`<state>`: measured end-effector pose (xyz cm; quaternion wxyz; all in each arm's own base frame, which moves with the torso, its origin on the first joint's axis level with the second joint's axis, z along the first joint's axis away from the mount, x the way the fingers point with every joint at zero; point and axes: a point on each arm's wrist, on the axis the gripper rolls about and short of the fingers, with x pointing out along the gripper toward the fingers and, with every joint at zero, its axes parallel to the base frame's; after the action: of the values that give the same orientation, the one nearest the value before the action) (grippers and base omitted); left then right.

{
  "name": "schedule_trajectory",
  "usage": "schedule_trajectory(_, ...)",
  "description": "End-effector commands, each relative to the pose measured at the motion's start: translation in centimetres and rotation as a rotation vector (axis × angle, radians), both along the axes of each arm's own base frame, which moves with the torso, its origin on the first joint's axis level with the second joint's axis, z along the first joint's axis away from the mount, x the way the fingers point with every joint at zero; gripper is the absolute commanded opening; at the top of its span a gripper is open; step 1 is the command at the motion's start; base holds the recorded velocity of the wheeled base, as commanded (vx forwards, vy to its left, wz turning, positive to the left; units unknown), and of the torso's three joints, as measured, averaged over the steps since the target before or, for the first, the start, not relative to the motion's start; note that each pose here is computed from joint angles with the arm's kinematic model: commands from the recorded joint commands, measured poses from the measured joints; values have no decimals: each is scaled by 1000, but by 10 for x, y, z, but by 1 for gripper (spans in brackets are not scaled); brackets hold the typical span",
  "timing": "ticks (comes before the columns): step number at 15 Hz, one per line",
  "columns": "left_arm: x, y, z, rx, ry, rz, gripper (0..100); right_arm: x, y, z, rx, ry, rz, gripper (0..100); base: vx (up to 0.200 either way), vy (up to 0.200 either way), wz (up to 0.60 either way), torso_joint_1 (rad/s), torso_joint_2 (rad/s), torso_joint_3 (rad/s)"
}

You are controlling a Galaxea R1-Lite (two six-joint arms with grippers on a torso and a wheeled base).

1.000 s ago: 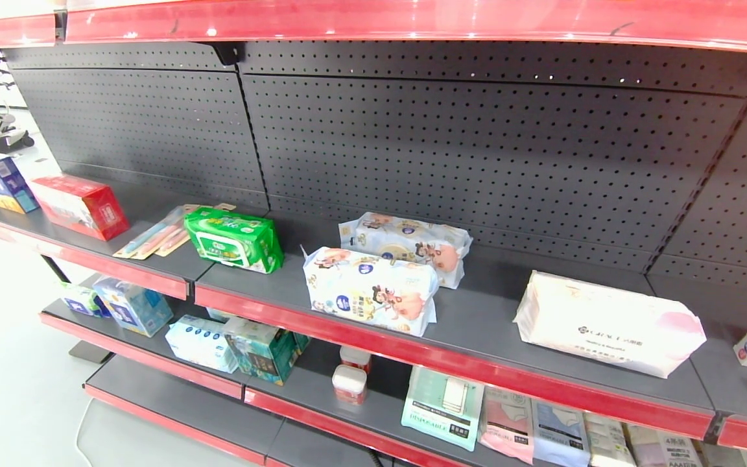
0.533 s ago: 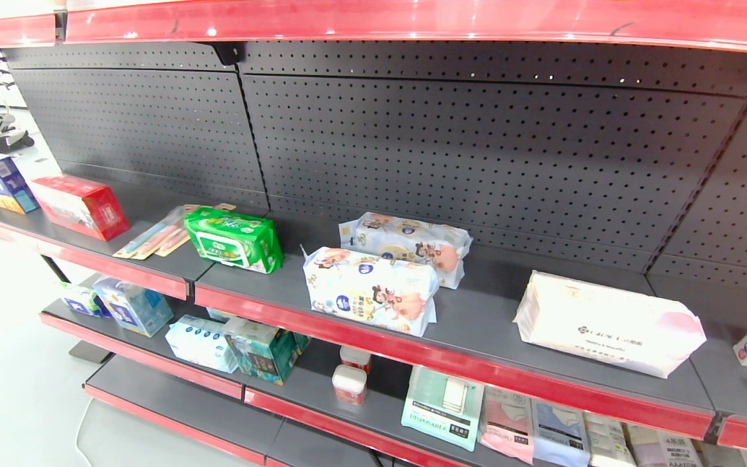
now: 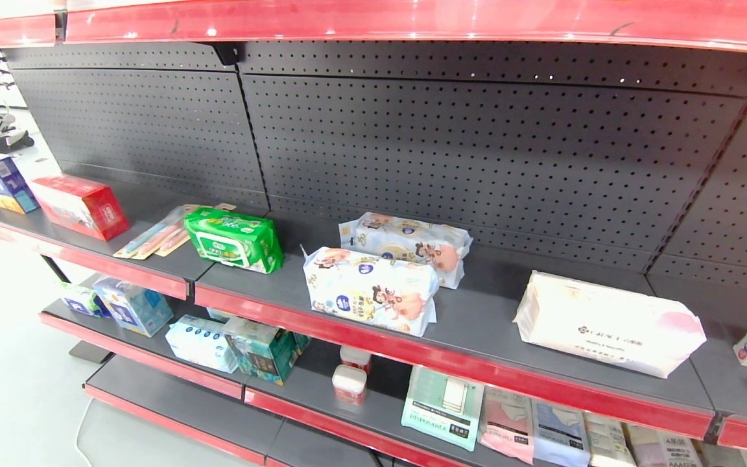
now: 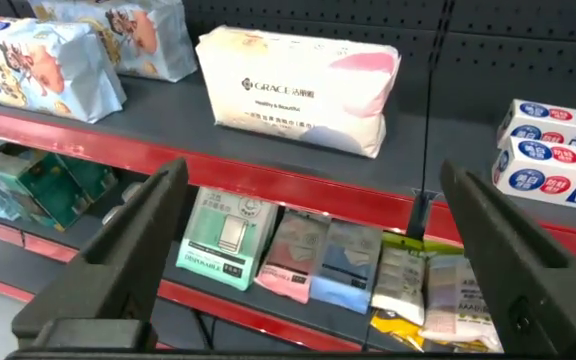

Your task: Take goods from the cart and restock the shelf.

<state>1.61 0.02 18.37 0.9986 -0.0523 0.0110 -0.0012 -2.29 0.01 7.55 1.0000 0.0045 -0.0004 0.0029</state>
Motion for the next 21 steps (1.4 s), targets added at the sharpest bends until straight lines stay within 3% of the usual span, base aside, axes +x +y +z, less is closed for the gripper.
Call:
schedule_trajectory(1, 57, 4, -5, -50, 258, 109, 100, 0, 0, 0, -1, 2, 0, 100, 0, 0, 0, 0, 0, 0)
schedule_trajectory(2, 74, 9, -6, -43, 302, 143, 100, 0, 0, 0, -3, 2, 0, 100, 0, 0, 0, 0, 0, 0)
schedule_trajectory(3, 90, 13, -5, -41, 310, 168, 100, 0, 0, 0, -3, 2, 0, 100, 0, 0, 0, 0, 0, 0)
schedule_trajectory(5, 134, 27, 4, -35, 249, 228, 100, 0, 0, 0, -1, 2, 0, 100, 0, 0, 0, 0, 0, 0)
schedule_trajectory(7, 152, 41, -2, -14, 269, 279, 100, 0, 0, 0, 2, 2, 0, 100, 0, 0, 0, 0, 0, 0)
schedule_trajectory(16, 158, 44, -2, 35, 284, 274, 100, 0, 0, 0, 5, 2, -1, 100, 0, 0, -600, 6, 2, 1)
schedule_trajectory(21, 158, 45, -1, 37, 278, 275, 100, 0, 0, 0, 0, 2, 0, 100, 0, 0, -360, 3, 0, 0)
